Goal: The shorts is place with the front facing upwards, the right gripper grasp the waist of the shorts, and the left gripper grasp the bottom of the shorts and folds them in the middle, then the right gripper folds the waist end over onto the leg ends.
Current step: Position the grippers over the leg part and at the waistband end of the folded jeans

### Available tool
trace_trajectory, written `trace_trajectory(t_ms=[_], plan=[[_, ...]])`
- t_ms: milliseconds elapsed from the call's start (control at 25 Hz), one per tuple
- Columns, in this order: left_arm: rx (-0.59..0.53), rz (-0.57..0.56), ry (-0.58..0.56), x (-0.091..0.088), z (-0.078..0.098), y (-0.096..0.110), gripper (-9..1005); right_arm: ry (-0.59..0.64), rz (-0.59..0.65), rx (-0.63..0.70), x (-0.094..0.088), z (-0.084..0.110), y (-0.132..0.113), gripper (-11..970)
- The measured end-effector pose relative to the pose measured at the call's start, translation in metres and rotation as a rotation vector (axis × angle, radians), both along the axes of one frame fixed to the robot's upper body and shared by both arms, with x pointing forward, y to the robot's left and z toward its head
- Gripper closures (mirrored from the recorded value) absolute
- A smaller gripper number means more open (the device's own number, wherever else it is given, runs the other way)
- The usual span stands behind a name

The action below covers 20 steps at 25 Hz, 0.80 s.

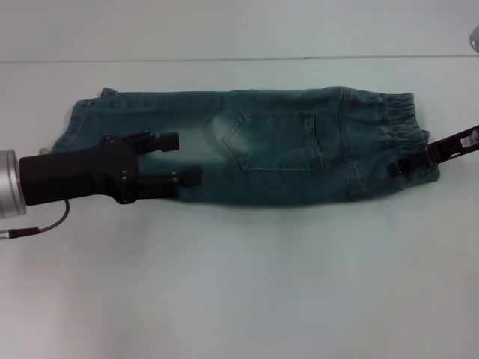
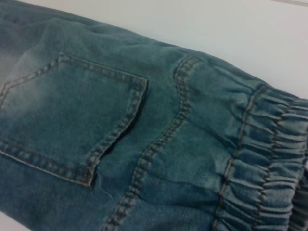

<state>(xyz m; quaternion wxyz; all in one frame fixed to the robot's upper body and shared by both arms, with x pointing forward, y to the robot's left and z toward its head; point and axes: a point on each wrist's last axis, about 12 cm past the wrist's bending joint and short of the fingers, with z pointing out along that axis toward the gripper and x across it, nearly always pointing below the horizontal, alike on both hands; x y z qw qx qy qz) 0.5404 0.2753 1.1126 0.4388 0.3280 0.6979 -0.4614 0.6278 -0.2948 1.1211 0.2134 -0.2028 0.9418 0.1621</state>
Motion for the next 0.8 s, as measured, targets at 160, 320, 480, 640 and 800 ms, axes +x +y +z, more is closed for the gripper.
trace_trajectory(t_ms=[160,320,480,640,800], plan=[[-0.004,0.002,0.005,0.0002,0.0001,-0.0007,64,-0.016,0.006,0.022,0.0000,-0.0012,0.0037,89],[-0.004,0.003,0.007,0.0003,0.0001,-0.0009,64,-0.022,0.009,0.034,-0.0010,-0.0023,0.0034,131],[-0.001,0.006,0.011,0.0002,-0.0011,-0.0013,63,-0.022,0.011,0.044,-0.0021,-0.0029,0.0036,291],[0.003,0.007,0.014,0.0004,-0.0023,-0.0024,63,-0.020,0.026,0.046,-0.0041,-0.0042,0.0034,600],[0.001,0.007,0.016,-0.0004,-0.0031,-0.0031,64,-0.012,0.037,0.048,-0.0061,-0.0048,0.0032,675]])
